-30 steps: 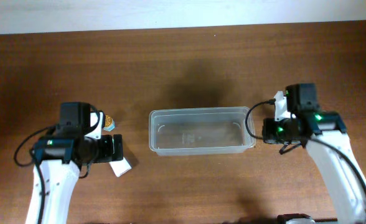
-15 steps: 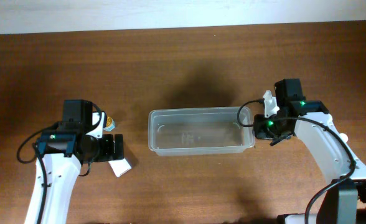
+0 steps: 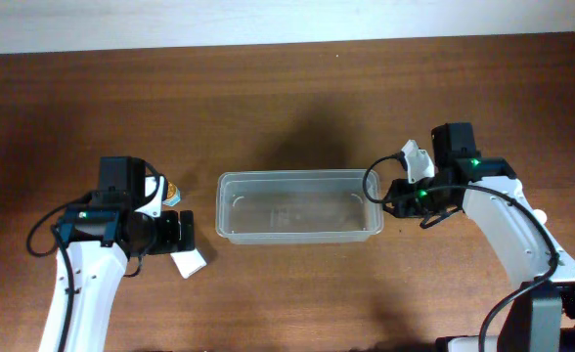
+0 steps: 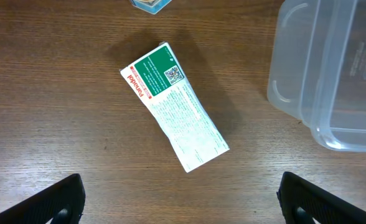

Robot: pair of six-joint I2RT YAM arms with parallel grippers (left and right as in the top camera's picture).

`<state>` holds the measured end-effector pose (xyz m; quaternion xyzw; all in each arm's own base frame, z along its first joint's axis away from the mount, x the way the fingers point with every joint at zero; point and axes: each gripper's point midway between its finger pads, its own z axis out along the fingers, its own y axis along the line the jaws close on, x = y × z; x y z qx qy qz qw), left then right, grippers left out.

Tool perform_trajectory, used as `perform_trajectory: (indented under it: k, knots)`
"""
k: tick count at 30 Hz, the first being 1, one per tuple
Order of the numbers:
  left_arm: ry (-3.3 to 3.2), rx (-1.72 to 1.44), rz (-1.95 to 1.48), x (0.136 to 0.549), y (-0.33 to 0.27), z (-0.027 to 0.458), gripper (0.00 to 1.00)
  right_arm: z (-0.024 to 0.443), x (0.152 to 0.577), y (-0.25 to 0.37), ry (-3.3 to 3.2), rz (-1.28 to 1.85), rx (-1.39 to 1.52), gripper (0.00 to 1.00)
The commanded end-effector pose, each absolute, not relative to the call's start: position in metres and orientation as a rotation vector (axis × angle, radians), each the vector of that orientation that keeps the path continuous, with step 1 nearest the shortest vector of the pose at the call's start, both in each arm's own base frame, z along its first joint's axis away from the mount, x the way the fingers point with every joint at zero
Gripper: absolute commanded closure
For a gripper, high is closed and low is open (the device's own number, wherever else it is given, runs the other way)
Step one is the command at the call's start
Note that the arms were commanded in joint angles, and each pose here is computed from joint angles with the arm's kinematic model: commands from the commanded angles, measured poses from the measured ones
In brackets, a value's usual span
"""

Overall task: Pack container
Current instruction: 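Move right gripper to the white spray bottle and grasp it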

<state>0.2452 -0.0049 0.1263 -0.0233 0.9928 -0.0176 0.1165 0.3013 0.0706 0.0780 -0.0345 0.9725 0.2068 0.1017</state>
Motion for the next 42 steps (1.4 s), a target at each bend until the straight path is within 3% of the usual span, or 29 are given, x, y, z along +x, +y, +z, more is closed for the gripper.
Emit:
perform_trajectory:
  k: [1,7,10,17,28,39,42]
  knots:
    - [2.889,-0.086,-0.070,0.250,-0.006,0.131,0.00,0.087,0.306,0.077,2.847,0.651,-0.105,0.70]
    - [2.889,-0.086,-0.070,0.250,-0.006,0.131,0.01,0.146,0.324,0.053,2.779,0.435,0.003,0.59]
    - [2.889,-0.086,-0.070,0.250,-0.006,0.131,0.01,0.188,0.332,0.035,2.727,0.281,0.020,0.43]
    - [2.889,-0.086,-0.070,0.250,-0.006,0.131,0.01,0.244,0.339,0.002,2.653,0.112,0.097,0.24]
    - [2.889,-0.085,-0.080,0.250,-0.007,0.131,0.01,0.204,0.333,-0.060,2.795,0.071,0.352,0.23]
    - [2.882,-0.084,-0.080,0.252,-0.007,0.132,0.01,0.138,0.341,-0.062,3.011,0.095,0.345,0.23]
    - [2.882,-0.084,-0.080,0.252,-0.007,0.132,0.01,0.119,0.340,-0.062,3.077,0.108,0.357,0.28]
